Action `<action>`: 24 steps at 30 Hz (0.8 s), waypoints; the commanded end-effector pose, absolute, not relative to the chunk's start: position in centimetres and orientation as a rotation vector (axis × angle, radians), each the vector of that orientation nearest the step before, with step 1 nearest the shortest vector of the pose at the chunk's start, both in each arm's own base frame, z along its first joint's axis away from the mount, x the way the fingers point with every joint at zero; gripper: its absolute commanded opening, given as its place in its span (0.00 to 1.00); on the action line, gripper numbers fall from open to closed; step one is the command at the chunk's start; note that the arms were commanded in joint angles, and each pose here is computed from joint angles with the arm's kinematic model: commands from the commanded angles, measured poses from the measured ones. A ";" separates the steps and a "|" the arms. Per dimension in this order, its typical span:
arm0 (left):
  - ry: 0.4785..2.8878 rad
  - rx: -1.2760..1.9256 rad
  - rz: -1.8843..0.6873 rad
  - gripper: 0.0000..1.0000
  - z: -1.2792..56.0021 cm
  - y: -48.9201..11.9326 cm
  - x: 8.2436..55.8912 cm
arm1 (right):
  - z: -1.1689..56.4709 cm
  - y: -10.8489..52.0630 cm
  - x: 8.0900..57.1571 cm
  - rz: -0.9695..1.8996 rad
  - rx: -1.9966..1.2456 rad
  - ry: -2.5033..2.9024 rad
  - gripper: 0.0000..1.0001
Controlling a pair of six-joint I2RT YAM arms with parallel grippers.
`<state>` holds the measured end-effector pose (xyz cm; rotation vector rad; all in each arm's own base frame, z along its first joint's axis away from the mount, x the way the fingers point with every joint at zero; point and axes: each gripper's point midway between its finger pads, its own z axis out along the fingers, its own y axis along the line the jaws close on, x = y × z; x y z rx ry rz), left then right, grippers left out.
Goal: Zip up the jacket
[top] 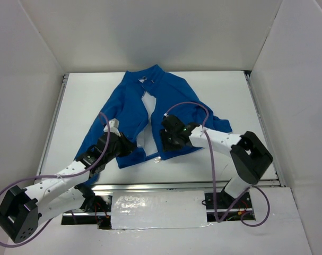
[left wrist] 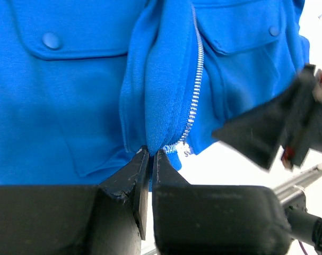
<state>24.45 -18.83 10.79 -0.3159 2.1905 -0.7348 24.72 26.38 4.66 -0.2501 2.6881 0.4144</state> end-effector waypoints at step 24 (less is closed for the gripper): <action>2.137 -0.136 -0.840 0.00 12.4 -19.6 22.8 | 3.4 27.5 23.4 0.234 -0.507 2.596 0.58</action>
